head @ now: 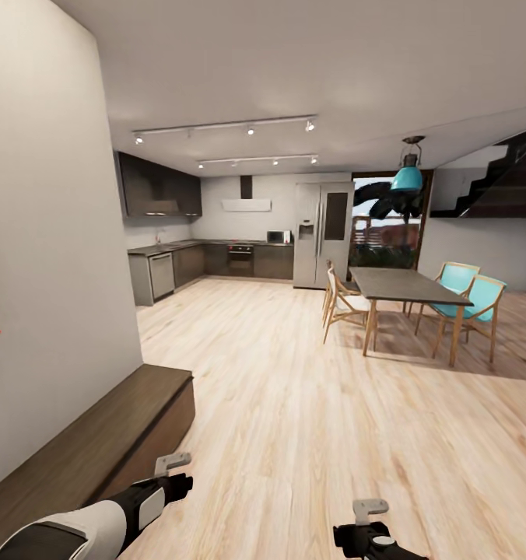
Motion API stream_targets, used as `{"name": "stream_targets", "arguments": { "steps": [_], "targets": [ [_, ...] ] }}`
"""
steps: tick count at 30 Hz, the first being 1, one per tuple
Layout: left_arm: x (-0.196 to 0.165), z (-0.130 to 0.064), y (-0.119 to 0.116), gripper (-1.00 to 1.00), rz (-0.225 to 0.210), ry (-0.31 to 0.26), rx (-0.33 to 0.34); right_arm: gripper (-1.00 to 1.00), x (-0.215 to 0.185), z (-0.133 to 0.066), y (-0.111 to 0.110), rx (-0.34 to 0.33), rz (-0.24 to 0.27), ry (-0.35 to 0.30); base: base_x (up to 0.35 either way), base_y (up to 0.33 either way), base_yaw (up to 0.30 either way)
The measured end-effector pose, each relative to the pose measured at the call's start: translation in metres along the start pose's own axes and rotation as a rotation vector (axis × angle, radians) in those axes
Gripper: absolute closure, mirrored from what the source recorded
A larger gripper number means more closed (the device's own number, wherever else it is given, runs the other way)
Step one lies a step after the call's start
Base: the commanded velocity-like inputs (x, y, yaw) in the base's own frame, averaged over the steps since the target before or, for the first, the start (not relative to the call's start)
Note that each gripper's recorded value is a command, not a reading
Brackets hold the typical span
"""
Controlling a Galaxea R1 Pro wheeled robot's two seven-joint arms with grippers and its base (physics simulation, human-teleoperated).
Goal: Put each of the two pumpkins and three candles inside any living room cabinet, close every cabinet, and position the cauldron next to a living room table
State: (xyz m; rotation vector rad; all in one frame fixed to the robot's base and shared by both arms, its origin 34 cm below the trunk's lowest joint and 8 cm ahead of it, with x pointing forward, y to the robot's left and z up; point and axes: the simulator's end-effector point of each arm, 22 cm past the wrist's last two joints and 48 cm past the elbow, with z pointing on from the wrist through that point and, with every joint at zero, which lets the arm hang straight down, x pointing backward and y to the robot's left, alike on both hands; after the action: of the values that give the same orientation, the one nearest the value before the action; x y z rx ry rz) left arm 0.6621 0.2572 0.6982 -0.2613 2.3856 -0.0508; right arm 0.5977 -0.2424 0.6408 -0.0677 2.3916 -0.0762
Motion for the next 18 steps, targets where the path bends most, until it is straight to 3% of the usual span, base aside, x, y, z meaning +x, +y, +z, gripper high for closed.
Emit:
{"name": "stream_targets", "arguments": {
  "steps": [5, 18],
  "targets": [
    [-0.0004, 0.0, 0.0001, -1.0, 0.0, -0.001, 0.0, -1.0, 0.0008, -0.0001, 0.0013, -0.004, 0.0, 0.001, 0.332, -0.073, -0.115],
    [-0.0005, 0.0, 0.0001, -1.0, 0.0, -0.001, 0.0, -1.0, 0.0021, -0.0001, 0.0003, -0.003, 0.002, 0.006, 0.332, -0.017, -0.251]
  ]
}}
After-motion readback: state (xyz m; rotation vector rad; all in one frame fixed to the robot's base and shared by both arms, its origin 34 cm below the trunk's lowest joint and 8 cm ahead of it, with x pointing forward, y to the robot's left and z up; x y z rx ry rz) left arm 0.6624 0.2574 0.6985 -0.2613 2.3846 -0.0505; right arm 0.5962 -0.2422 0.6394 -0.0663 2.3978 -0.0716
